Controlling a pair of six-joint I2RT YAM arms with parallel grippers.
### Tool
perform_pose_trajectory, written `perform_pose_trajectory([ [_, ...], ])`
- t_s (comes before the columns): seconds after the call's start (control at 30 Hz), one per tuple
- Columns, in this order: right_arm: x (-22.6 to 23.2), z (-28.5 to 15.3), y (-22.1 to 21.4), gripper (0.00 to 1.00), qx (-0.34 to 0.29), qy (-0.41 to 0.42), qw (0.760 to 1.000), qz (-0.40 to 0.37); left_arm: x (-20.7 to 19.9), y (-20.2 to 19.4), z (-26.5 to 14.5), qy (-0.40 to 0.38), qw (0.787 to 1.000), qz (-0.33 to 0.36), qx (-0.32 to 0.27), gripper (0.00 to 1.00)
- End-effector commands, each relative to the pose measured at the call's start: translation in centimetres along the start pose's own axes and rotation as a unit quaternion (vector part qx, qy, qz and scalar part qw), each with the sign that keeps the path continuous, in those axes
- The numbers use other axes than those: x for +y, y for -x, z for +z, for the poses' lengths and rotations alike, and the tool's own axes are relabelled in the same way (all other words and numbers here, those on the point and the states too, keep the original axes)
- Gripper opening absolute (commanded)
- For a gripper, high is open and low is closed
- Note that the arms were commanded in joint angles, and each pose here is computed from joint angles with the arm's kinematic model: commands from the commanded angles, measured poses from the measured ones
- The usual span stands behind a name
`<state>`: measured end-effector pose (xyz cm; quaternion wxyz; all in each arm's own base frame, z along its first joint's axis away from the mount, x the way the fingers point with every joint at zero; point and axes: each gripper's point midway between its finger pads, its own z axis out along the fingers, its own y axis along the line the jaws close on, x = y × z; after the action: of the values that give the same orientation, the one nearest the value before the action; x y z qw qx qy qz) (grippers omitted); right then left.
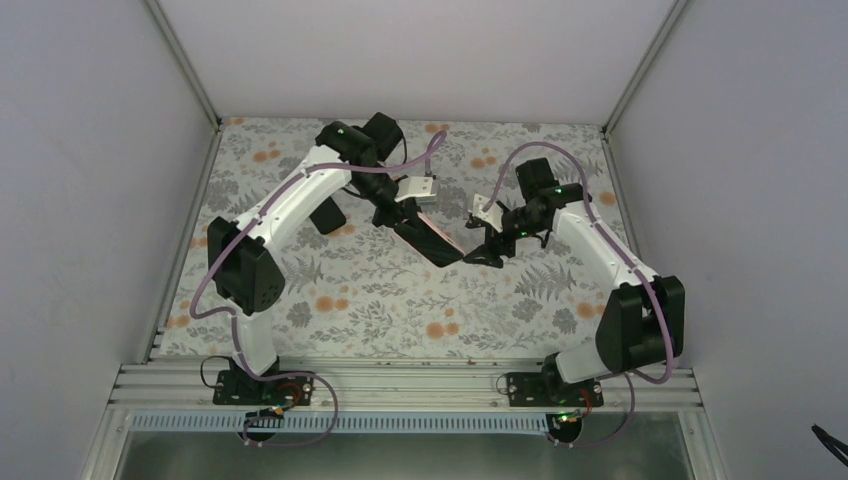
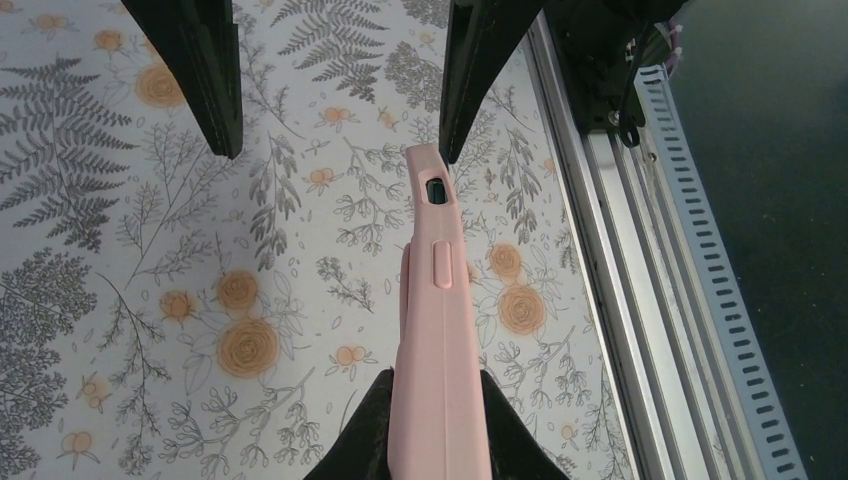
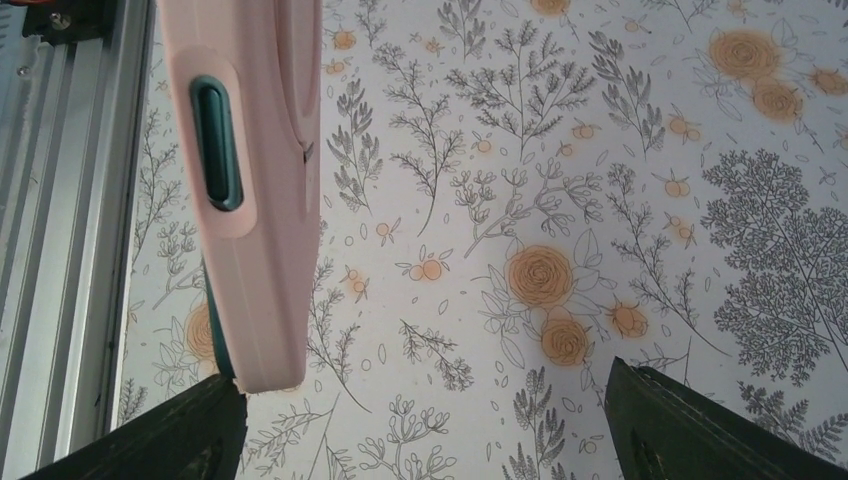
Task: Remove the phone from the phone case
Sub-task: Remove the phone case from the phone.
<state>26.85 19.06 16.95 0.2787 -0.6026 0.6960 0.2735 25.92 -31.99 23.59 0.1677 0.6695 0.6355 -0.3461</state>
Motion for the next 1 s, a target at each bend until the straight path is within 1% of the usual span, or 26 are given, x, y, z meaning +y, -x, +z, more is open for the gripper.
perform_pose_trajectory([
  [0.0, -1.0, -0.1, 0.2, 0.92, 0.003, -0.015, 1.0, -0.005, -0.9, 1.7, -0.7, -0.01, 0.999, 0.019, -0.033, 0.02],
  [0.3, -2.6, -0.4, 1.5, 0.92, -0.014, -0.035, 0.999, -0.007, -1.2, 1.6, -0.6, -0.015, 0.999, 0.018, -0.033, 0.02],
  [0.53, -4.4, -1.6, 3.8, 0.93, -0.048, -0.083, 0.995, -0.025, -2.3, 2.0, -0.3, -0.028, 0.999, 0.026, -0.039, 0.02],
  [0.7, -5.0, -2.2, 5.4, 0.93, -0.065, -0.083, 0.994, -0.033, -3.4, 3.1, -0.2, -0.059, 0.995, 0.032, -0.074, 0.02],
  [0.8, -5.8, -2.5, 6.3, 0.93, -0.078, -0.1, 0.991, -0.04, -4.2, 3.7, -0.2, -0.084, 0.991, 0.035, -0.1, 0.02],
  [0.97, -6.6, -3.0, 7.2, 0.94, -0.086, -0.113, 0.989, -0.046, -4.7, 3.8, 0.2, -0.099, 0.989, 0.035, -0.107, 0.02],
])
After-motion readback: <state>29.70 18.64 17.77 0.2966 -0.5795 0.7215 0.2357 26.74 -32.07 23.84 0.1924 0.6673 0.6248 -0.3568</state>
